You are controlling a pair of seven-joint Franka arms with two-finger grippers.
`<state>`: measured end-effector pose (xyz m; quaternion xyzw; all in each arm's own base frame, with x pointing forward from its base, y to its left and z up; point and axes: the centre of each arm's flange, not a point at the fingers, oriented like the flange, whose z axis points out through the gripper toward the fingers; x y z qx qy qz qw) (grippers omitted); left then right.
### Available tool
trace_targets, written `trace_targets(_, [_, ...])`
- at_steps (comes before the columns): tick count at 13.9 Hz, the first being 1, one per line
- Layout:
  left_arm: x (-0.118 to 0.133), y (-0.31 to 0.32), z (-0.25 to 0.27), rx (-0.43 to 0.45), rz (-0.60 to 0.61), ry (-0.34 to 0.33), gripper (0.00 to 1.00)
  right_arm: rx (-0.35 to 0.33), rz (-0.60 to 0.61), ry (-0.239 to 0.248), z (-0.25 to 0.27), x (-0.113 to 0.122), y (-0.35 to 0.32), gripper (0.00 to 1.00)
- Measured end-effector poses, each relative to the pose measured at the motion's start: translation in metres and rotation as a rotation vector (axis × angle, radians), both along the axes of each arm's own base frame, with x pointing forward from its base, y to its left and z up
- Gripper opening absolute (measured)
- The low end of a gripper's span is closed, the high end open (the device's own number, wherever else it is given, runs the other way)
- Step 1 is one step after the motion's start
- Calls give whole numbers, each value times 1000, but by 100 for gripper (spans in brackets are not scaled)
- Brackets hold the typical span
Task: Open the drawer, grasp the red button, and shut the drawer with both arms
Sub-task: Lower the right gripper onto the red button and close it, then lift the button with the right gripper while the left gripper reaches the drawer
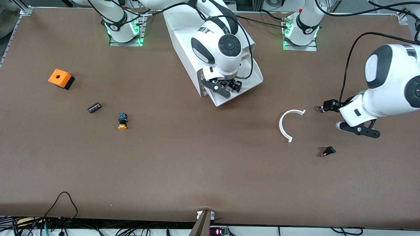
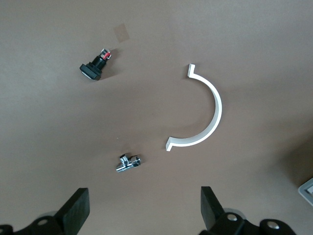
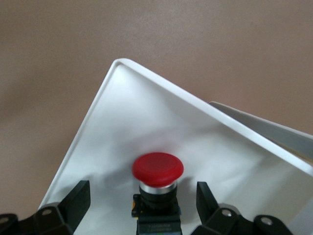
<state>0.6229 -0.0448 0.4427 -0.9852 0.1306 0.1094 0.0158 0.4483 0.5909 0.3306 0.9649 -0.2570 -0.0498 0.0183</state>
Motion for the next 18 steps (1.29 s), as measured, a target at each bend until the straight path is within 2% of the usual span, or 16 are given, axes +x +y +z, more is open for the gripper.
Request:
trace_targets(1, [0,-3,0,2,-5,-1,100,-7,4,-6,-1,0,-1,89])
trace_targets(4, [0,0,1,3,-1,-2,100,-15,13,-16,-1,0,0,55])
trace_targets(6, [0,1,1,3,2,-2,100,-13,24,-18,0,-1,1,36])
trace_targets(10, [0,1,1,4,6,-2,100,2,42,-30,9,1,2,33])
trace_targets(14, [1,2,-1,10,33,-5,100,33,77,-65,53,18,-5,33])
trace_targets(16, [2,1,-6,28,120,-2,100,53,126,-79,82,37,-25,33])
trace_targets(18, [3,-4,-14,44,240,5,100,72,180,-60,106,63,-60,33])
